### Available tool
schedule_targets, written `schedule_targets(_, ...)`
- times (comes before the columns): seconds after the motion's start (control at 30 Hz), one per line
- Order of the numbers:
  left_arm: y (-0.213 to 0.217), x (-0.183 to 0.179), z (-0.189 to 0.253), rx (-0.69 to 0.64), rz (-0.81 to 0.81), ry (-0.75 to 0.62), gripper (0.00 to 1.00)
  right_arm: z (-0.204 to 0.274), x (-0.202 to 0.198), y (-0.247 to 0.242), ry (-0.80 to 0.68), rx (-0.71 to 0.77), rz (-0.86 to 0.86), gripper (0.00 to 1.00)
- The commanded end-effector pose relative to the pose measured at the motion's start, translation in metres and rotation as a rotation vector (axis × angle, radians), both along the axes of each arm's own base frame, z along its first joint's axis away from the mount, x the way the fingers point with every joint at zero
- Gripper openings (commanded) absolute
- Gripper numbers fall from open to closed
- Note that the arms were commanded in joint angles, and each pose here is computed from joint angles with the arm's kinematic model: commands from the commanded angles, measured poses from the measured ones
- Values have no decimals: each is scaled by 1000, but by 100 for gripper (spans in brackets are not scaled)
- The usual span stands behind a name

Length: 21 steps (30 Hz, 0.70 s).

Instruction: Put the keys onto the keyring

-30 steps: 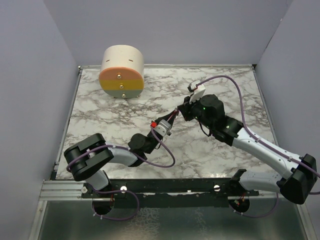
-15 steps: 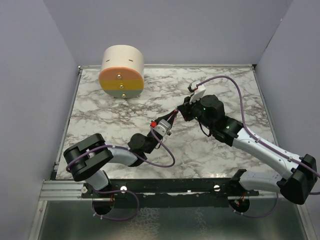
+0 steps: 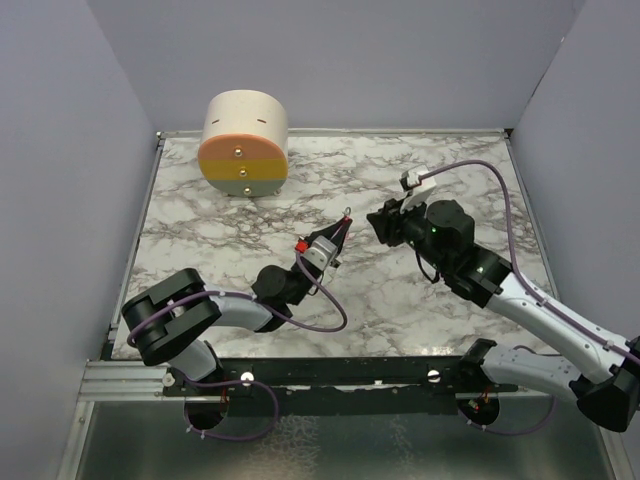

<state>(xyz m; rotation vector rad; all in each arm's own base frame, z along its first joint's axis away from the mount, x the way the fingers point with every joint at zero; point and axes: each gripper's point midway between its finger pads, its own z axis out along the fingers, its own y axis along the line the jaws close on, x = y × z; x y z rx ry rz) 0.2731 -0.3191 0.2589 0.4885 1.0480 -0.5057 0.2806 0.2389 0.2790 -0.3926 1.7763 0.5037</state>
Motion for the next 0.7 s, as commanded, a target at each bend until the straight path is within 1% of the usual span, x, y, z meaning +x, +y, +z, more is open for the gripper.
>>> schedule_targets(0.0,16,-20,58,-204,-53,-137,0,8,-5,-16,-94,-28,-11,34)
schedule_targets(0.1,14,-25,57,-199,-85,-141,0,13,-9,-16,-180,-37,36,38)
schedule_targets(0.13,14,-26,57,-196,-93,-142,0,14,-12,-14,-204,-44,59,42)
schedule_targets(0.17,14,-28,57,-195,-100,-144,0,14,-14,-14,-214,-45,74,45)
schedule_targets(0.2,13,-29,56,-193,-109,-144,0,13,-15,-13,-216,-41,83,46)
schedule_targets(0.43,14,-44,54,-189,-184,-148,0,18,-29,-4,-264,-6,175,45)
schedule_targets(0.67,15,-61,57,-194,-263,-161,0,20,-43,7,-282,29,270,44)
